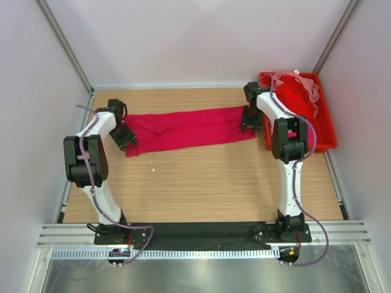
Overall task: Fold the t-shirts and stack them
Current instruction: Fold the tshirt
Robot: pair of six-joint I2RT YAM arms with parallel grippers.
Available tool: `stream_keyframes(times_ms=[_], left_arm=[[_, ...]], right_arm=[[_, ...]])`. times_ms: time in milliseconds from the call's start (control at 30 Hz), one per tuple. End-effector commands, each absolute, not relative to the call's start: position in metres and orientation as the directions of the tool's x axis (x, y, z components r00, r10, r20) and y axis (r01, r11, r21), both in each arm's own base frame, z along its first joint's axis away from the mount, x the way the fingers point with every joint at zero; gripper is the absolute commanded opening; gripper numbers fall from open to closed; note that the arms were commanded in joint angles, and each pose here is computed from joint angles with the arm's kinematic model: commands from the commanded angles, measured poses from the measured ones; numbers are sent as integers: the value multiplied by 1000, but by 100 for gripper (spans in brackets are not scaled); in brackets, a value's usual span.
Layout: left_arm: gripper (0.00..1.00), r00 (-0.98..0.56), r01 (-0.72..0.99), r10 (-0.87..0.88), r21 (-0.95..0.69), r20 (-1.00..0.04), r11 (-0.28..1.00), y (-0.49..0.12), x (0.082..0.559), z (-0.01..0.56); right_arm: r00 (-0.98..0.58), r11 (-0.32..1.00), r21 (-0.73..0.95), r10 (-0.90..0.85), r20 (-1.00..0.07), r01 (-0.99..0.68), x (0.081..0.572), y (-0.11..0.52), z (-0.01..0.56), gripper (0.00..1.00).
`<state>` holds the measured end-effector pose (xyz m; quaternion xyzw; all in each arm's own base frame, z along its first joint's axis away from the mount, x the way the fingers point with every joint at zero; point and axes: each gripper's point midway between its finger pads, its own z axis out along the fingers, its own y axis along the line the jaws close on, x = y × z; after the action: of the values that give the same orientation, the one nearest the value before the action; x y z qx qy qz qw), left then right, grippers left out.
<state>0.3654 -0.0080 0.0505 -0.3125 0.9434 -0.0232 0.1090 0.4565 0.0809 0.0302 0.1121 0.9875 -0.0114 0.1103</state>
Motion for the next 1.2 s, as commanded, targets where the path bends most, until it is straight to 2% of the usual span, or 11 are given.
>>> stream_keyframes(times_ms=[0,67,200,400,533,667,733,833,933,1000,1167], left_arm=[[39,-760,-619,-627,-101,-173,779,3,366,41],[38,-761,-624,-626,-71,-167,778,8,362,37],[37,-763,-637,-626,29,-161,770,26,358,27],[35,-761,-646,-622,130,-182,752,64,355,27],[37,-780,-618,-572,166,-255,769,82,368,47],[42,-745,-620,-564,59,-358,782,74,380,88],[47,-732,-632,-579,42,-360,774,70,369,95],[51,-707,-655,-634,-50,-313,754,50,346,100],[50,-629,-728,-736,-143,-250,670,33,323,87],[50,-544,-761,-793,-238,-274,604,32,329,93],[47,-422,-810,-877,-340,-229,478,41,335,81]], right_arm=[[-949,976,-24,205,-238,217,456,73,22,44],[-957,977,-50,194,-215,210,449,70,10,35],[-963,974,-84,194,-186,212,430,62,-1,29],[-976,973,-138,168,-139,187,392,57,-6,28],[-983,975,-128,171,-72,179,353,61,-11,29],[-987,985,-78,148,-57,152,328,80,3,28],[-990,991,-37,125,-63,127,320,94,17,30],[-991,997,-10,79,-103,80,321,113,37,37],[-988,998,19,70,-136,68,333,121,52,43],[-988,999,17,53,-144,51,338,122,55,45],[-985,999,14,38,-169,36,345,121,65,50]])
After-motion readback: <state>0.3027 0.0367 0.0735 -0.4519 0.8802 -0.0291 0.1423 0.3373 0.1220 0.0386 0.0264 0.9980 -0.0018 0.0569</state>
